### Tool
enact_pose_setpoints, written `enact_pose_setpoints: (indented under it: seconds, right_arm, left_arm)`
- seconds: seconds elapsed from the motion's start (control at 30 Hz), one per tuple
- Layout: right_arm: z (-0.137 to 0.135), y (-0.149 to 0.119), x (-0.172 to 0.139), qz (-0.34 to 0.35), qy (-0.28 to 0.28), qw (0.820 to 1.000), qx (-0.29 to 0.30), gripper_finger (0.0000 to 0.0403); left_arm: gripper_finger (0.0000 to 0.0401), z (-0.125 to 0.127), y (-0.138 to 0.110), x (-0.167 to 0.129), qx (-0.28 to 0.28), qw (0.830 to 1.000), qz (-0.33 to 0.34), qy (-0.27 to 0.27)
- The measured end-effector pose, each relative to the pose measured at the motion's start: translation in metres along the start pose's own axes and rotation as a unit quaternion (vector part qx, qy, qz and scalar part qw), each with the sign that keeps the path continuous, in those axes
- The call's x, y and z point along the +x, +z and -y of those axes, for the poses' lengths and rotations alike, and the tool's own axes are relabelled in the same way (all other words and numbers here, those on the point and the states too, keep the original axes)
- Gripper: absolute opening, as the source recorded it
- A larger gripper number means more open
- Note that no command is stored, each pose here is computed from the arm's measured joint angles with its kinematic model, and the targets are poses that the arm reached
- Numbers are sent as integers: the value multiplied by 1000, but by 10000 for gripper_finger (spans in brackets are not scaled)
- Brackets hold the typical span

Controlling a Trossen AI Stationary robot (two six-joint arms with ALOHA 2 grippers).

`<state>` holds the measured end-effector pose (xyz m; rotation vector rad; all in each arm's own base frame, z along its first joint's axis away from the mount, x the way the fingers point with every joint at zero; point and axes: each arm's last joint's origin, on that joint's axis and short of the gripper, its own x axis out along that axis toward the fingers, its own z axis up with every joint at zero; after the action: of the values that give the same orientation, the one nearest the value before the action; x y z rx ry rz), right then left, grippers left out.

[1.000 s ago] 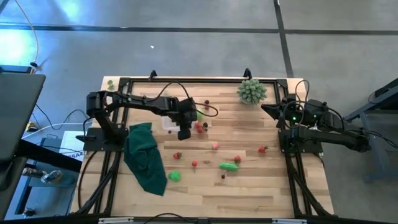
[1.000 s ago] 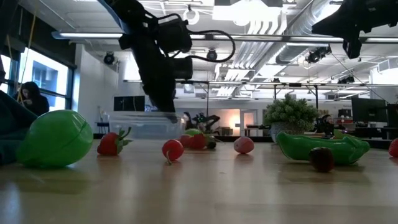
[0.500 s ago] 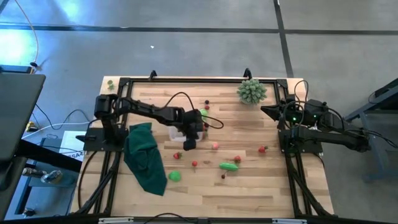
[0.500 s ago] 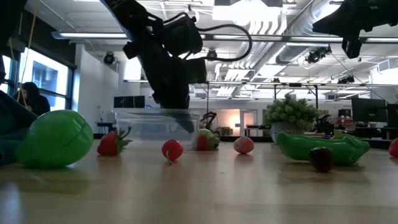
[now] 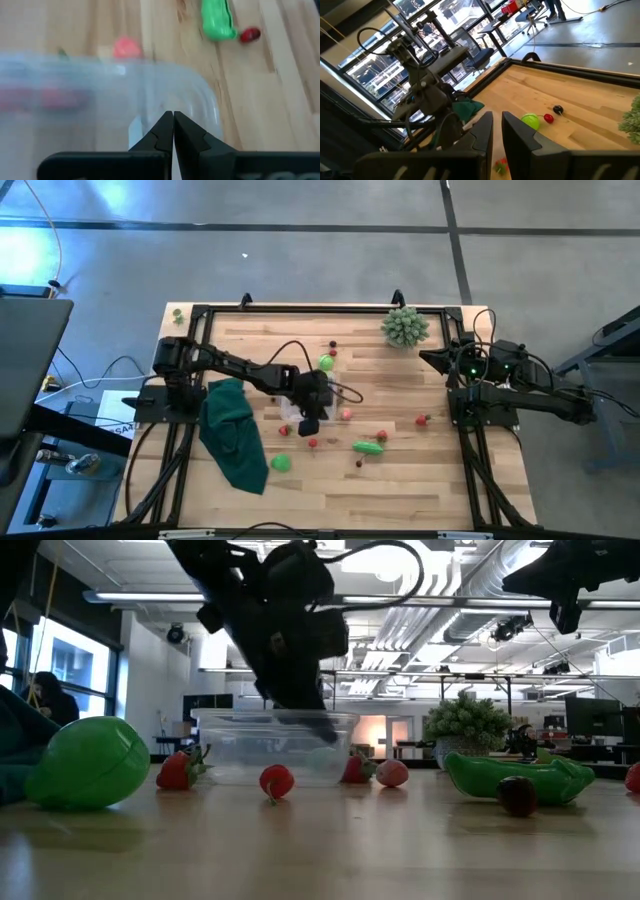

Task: Pick and placing Produce into tupperware
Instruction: Move the transparent bin to the center of the table

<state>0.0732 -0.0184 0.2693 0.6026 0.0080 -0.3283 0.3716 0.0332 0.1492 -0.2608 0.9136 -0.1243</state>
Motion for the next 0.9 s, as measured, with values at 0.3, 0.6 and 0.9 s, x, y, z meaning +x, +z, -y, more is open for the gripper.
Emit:
enact_pose_setpoints:
  seconds: [0.3, 0.6, 0.9]
  right_arm:
    - [0, -1, 0, -4, -2, 1000, -1, 32]
    - [1, -1, 0, -7, -4, 1000, -1, 32]
    - [1, -2, 0, -9, -4, 1000, -1, 32]
  left_arm:
    - [3, 8, 4, 14, 4, 1000, 23, -21]
    - [3, 11, 29, 7, 29, 998, 61, -15]
    - [3, -16, 23, 0, 2, 999, 31, 40]
